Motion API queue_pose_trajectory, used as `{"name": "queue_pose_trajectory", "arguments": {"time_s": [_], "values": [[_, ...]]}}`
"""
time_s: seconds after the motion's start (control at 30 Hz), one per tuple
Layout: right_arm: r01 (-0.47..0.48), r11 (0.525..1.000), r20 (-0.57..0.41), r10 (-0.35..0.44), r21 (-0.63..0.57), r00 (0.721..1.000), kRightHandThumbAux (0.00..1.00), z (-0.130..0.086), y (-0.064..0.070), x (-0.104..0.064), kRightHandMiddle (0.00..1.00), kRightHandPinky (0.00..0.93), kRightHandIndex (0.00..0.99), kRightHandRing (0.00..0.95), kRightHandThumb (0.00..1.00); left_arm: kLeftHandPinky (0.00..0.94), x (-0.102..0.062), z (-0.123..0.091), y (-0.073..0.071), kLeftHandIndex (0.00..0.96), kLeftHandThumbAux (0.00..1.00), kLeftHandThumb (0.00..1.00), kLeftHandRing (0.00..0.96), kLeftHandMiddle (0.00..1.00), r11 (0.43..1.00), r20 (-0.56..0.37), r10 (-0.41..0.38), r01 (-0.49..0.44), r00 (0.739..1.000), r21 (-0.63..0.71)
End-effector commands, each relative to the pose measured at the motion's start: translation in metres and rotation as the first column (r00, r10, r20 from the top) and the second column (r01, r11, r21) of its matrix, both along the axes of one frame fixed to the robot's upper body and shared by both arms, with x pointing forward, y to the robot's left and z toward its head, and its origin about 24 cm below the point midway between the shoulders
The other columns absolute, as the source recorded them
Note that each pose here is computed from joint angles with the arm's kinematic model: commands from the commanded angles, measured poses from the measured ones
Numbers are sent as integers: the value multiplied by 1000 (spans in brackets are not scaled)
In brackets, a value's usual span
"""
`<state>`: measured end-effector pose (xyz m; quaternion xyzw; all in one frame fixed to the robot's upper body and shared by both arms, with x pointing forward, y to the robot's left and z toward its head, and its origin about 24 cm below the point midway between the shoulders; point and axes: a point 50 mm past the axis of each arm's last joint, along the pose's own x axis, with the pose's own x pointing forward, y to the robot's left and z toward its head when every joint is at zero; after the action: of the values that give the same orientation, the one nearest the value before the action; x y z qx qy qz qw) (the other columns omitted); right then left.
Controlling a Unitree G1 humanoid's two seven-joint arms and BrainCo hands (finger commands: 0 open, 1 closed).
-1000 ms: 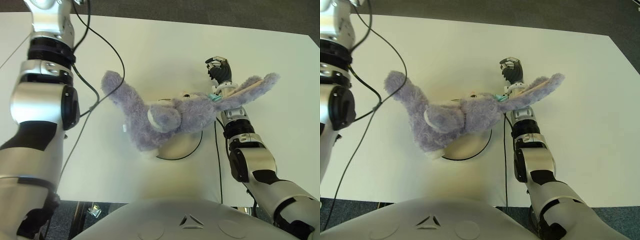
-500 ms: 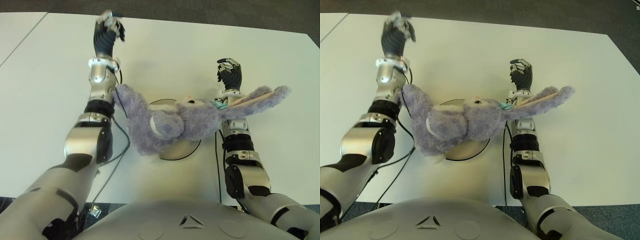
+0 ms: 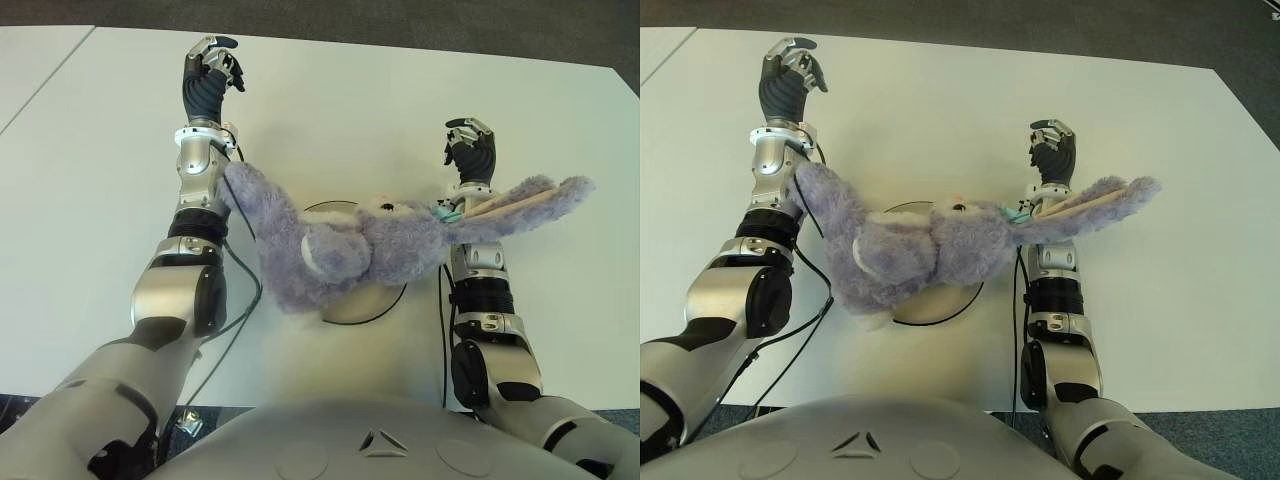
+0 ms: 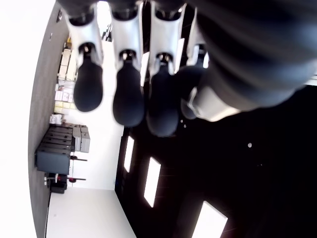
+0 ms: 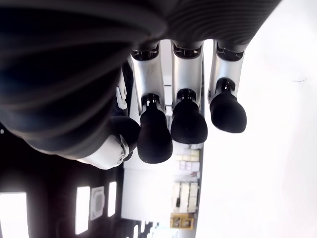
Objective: Put the doll into the plate.
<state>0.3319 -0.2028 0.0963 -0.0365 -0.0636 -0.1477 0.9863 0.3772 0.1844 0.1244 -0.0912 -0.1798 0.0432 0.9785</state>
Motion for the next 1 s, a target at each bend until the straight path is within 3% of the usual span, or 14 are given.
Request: {"name": "queue_pose_trajectory", "arguments": {"time_s": [0.03, 0.43, 0.67, 1.0], "values": [[15, 1000, -44, -14, 9, 999, 716, -8, -3, -4, 775, 743, 440, 778, 713, 644, -4, -9, 2, 446, 697, 716, 704, 723, 1000, -26, 24, -24, 999, 3], [24, 1000, -60, -24, 0, 998, 717, -8, -6, -7, 762, 740, 439, 768, 711, 645, -7, -12, 7, 446, 696, 718, 707, 730, 999, -35, 37, -37, 999, -1], [24, 1000, -58, -24, -1, 998, 717, -7, -9, -11, 760, 740, 439, 768, 711, 669, -16, -30, 6, 446, 697, 718, 707, 725, 1000, -68, 10, -11, 998, -22], [21, 1000, -67, -21, -12, 998, 718, -7, -11, -15, 760, 747, 438, 773, 710, 671, -23, -38, 2, 446, 696, 721, 714, 731, 999, -78, -11, 8, 997, -36]]}}
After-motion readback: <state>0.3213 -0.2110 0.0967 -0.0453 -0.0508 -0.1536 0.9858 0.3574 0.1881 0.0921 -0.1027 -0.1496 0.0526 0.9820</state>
